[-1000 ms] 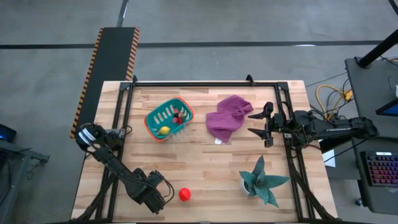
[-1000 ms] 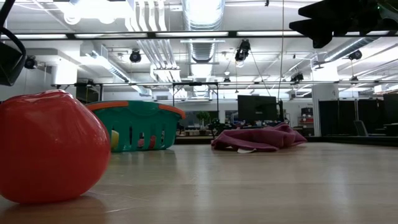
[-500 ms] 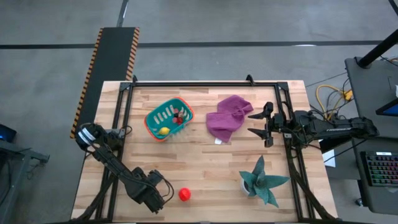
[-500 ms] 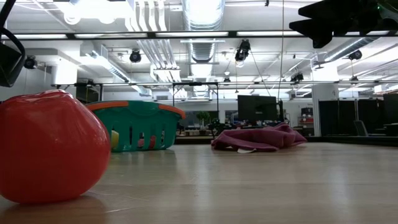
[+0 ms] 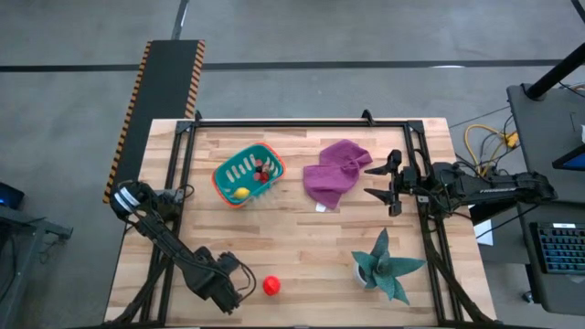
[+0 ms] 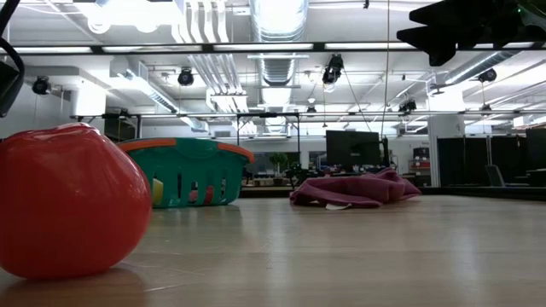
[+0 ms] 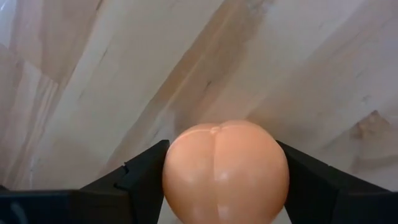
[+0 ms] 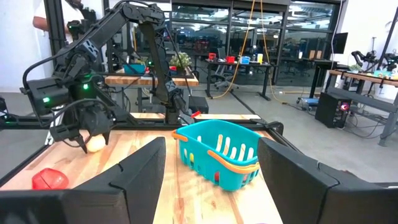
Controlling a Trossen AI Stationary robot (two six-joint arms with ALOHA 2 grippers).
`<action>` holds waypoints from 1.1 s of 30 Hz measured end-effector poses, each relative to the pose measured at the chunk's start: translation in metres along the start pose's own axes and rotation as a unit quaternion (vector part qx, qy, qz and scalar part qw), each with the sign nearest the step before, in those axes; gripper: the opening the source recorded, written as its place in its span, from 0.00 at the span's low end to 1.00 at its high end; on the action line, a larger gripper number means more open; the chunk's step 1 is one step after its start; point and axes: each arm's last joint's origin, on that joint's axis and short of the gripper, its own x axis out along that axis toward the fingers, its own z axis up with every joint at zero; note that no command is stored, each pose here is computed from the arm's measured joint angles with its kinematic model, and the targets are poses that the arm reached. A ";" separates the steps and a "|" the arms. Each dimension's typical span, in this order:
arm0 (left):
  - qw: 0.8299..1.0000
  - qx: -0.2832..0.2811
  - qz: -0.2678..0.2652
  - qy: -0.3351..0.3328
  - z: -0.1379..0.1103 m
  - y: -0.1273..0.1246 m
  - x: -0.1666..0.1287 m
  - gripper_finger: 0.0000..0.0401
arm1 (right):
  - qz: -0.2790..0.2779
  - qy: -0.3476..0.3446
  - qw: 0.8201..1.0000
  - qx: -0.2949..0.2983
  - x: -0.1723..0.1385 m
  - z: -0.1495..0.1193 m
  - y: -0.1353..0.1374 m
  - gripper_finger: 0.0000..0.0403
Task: Pick and placing Produce into tupperware
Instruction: Put the orange peach into the blue basket
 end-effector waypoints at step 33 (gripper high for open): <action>0.935 0.107 -0.130 -0.313 0.039 0.007 -0.077 0.60 | 0.000 0.000 1.000 0.004 0.000 0.000 0.000 0.61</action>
